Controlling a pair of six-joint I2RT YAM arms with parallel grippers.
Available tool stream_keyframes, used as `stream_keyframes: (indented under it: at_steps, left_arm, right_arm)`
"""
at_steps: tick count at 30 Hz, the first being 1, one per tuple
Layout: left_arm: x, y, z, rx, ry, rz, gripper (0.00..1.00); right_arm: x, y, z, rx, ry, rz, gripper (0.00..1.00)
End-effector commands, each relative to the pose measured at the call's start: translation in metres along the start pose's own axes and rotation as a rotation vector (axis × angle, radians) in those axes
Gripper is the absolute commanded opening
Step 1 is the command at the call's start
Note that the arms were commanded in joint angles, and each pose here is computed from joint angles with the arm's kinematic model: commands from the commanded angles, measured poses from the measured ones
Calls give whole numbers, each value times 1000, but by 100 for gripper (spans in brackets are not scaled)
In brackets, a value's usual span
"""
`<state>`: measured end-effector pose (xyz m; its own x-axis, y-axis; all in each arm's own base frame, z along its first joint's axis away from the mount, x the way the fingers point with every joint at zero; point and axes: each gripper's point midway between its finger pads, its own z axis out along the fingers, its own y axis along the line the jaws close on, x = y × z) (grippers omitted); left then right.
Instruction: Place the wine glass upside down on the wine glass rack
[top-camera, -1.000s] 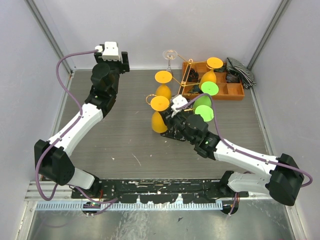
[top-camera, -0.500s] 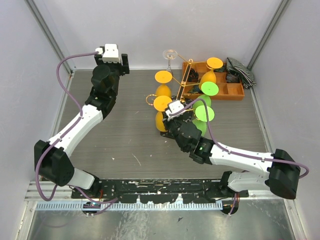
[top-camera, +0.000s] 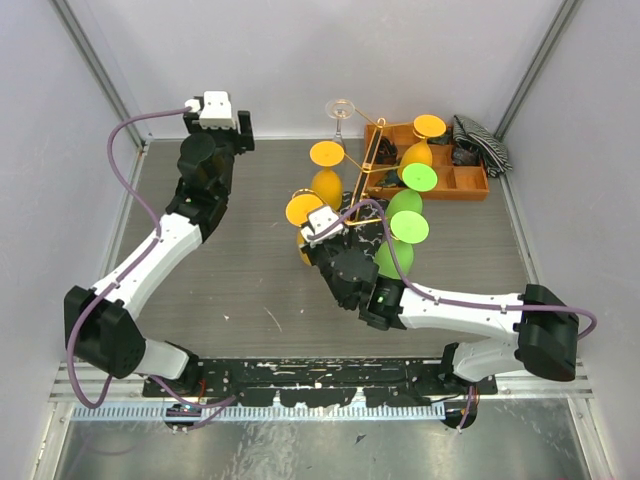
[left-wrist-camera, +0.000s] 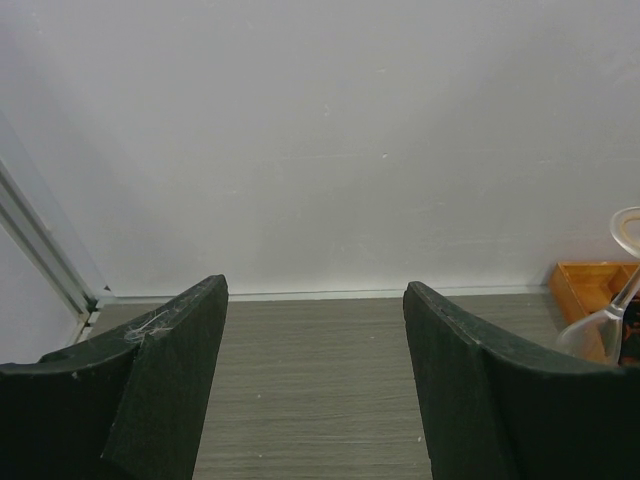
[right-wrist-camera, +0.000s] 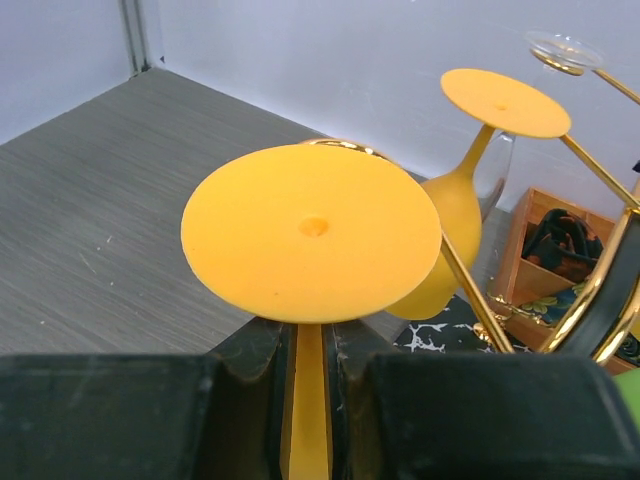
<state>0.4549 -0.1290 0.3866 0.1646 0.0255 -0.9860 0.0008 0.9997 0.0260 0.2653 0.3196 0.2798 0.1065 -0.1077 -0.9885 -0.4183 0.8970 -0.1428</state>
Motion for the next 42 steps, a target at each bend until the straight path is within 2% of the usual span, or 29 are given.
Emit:
stream_keyframes:
  at_steps: [1,7,18,34,42]
  left_arm:
    - [-19,9,-6,-14,-56,-34,78]
    - [-19,11,-6,-15,-57,-37,78]
    - [-19,14,-6,-17,-57,-37,78]
    - [-16,27,-9,-44,-56,-40,78]
    - [-15,29,-10,-47,-56,-42,78]
  right_arm:
    - [-41,-14,4,72,-88,93,1]
    - [-45,-25,-1,104,-104,140,1]
    - [-42,-43,21,124,-65,236,1]
    - [-32,-10,47,-8,-32,169,1]
    - [-28,0,51,-79,-73,112,1]
